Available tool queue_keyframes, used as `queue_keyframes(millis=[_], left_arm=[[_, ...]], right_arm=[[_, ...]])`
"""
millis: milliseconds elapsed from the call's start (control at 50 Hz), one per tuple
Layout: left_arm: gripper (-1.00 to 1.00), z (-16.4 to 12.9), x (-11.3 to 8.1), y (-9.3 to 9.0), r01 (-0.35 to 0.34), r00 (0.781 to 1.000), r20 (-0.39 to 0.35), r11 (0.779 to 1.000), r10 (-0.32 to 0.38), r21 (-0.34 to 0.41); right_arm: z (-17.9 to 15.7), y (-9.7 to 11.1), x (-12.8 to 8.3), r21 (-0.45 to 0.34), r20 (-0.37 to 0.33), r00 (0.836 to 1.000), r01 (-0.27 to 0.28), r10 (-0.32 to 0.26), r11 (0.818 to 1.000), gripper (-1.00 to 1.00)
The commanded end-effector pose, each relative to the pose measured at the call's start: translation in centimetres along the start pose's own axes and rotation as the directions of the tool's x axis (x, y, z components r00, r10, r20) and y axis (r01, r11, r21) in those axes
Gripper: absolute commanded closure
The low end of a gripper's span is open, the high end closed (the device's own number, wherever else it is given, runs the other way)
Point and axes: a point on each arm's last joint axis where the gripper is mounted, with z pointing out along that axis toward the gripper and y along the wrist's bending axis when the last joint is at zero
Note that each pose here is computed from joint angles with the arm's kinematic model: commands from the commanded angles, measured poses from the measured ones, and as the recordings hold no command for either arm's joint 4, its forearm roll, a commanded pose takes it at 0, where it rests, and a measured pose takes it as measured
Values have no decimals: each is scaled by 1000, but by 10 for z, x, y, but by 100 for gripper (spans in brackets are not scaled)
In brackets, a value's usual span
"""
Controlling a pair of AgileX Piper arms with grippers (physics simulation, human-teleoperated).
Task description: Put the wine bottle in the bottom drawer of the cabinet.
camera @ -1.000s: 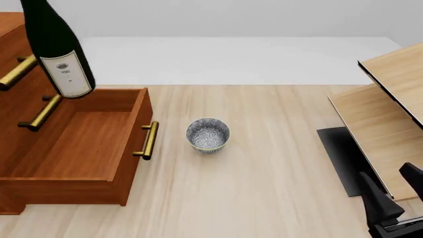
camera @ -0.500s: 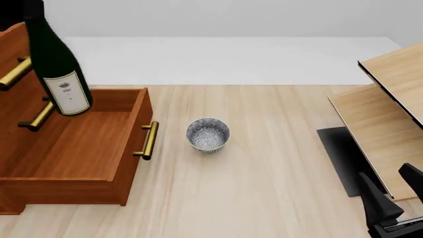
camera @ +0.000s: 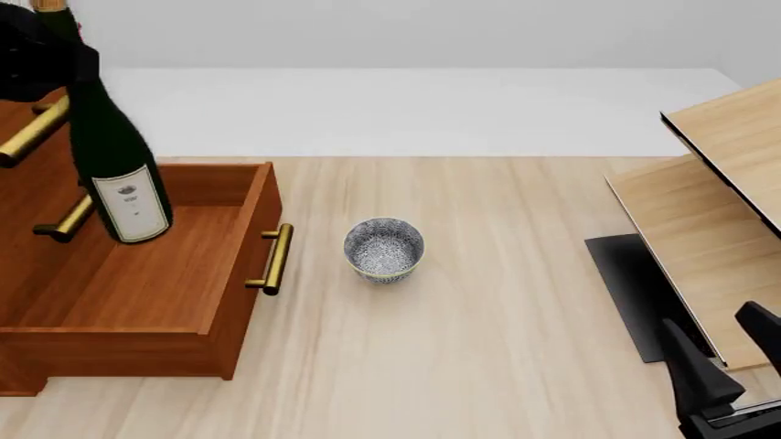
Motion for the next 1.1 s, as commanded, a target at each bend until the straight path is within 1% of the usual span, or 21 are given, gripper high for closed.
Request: queue_keyframes(millis=[20,180,200,320,580,620,700,860,1100], left_arm=[[100,3,5,1,16,1000,-10,1000,-16,-8],[100,6,6,3,16,1000,-15,1000,-16,-14],[100,7,7,3,8,1000,-16,1000,-9,-16],[100,11,14,2,25,999,-30,1000,-25,-12],[100,20,22,2,48,998,-42,999,-49,-16],[100,22,23,1,60,997,-47,998,-60,-14],[100,24,25,2,58,997,-50,998,-58,-17],[100,28,37,-1,60,996,-69,998,-60,-9],[100,30,49,-3,68,994,-84,998,-68,-4]], right_arm=[[0,0,0,-1,-1,1000,2,-2,1000,-100],[0,0,0,-2,-3,1000,3,-3,1000,-100],[0,0,0,-1,-2,1000,3,-3,1000,-100],[0,0,0,0,-4,1000,3,-3,1000,-100],[0,0,1,4,-7,1000,3,-3,1000,-100],[0,0,1,3,-8,1000,4,-4,1000,-100],[0,0,1,4,-10,1000,4,-4,1000,-100],[0,0,1,3,-11,1000,5,-5,1000,-100],[0,0,1,3,-12,1000,7,-7,1000,-100]])
